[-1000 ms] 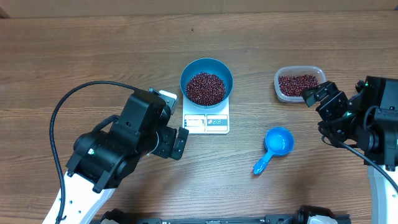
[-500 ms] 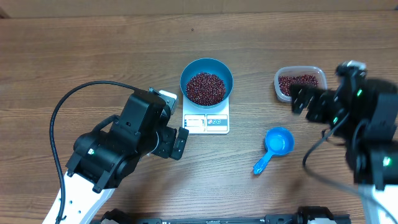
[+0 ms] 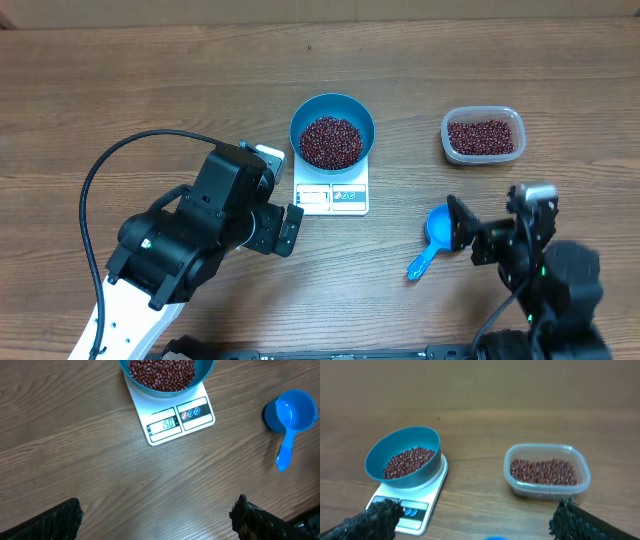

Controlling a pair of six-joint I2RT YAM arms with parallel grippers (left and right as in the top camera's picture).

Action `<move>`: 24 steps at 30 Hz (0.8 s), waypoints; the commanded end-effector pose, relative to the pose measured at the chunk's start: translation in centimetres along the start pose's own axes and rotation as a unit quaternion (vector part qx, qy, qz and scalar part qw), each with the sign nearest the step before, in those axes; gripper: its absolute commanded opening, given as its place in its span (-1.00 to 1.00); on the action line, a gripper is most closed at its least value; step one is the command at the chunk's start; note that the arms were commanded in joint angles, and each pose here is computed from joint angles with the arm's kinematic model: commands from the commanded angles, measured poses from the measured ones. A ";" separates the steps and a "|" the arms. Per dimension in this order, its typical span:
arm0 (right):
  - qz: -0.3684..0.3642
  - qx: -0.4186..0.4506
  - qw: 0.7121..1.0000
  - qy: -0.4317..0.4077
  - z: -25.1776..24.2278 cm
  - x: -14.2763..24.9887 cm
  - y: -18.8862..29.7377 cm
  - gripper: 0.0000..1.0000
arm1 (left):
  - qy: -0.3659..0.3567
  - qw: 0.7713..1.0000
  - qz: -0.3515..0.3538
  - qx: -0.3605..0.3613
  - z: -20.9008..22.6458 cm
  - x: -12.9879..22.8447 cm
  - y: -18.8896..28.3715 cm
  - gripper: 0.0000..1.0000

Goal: Scoop item into bowl and weigh 150g on scale

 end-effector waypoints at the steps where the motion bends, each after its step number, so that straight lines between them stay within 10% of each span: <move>1: -0.030 -0.008 0.999 0.016 -0.4 1.3 0.3 1.00 | 0.009 1.000 -0.008 -0.002 0.1 -0.3 0.3 0.99; 24: -0.147 -0.080 0.985 0.033 -1.4 5.5 -1.2 1.00 | 0.009 1.000 -0.008 -0.002 0.1 -0.3 0.3 0.99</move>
Point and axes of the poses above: each gripper's point midway between its finger pads, its own y axis back along the fingers, its own z axis along the line the jaws close on, x = y × z, the point moved 9 cm from there along y, back along the fingers, and after that the axes turned 15 degrees about -y, right-handed, at the moved point
